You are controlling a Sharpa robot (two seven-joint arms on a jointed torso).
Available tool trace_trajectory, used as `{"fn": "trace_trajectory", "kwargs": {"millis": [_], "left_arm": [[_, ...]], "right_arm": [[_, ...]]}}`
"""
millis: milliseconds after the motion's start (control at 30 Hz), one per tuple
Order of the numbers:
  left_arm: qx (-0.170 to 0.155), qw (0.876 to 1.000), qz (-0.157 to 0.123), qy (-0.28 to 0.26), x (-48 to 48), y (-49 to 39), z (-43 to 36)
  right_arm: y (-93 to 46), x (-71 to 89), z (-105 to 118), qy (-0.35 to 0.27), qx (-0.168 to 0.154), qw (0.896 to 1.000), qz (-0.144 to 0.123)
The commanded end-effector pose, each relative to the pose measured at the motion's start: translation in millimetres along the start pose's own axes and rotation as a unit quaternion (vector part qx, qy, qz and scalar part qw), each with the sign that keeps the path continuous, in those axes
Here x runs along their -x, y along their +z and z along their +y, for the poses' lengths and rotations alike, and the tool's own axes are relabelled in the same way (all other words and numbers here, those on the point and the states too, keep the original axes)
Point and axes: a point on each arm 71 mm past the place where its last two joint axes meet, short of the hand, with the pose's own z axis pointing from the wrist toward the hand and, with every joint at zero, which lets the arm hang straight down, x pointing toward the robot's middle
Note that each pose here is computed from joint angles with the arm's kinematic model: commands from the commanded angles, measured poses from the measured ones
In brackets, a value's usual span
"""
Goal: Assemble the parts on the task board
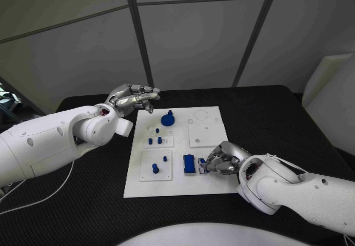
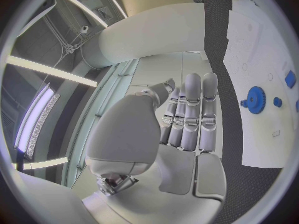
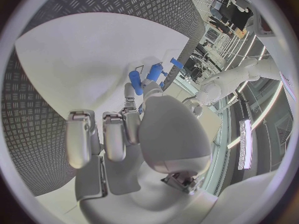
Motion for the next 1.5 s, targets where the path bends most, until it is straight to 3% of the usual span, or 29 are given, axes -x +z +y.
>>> {"fn": "trace_trajectory", "kwargs": {"millis": [33,533,1500], "left_arm": [[-0.001,1.0,0.007,-0.004,-1.7,0.2,-1.3],[0.001,1.0,0.009,-0.004,-1.8,-0.1,-1.2],[0.006,1.0,0.011,-0.005,-1.6,-0.5,-0.6]], "right_arm": [[1.5,-2.8,2.0,0.004,-0.002,1.0,0.013],[6.8,-5.7,3.9,0.003,-0.003,1.0,0.017],[7.3,-2.0,4.0,-0.031,0.002,0.999,-0.007]]}}
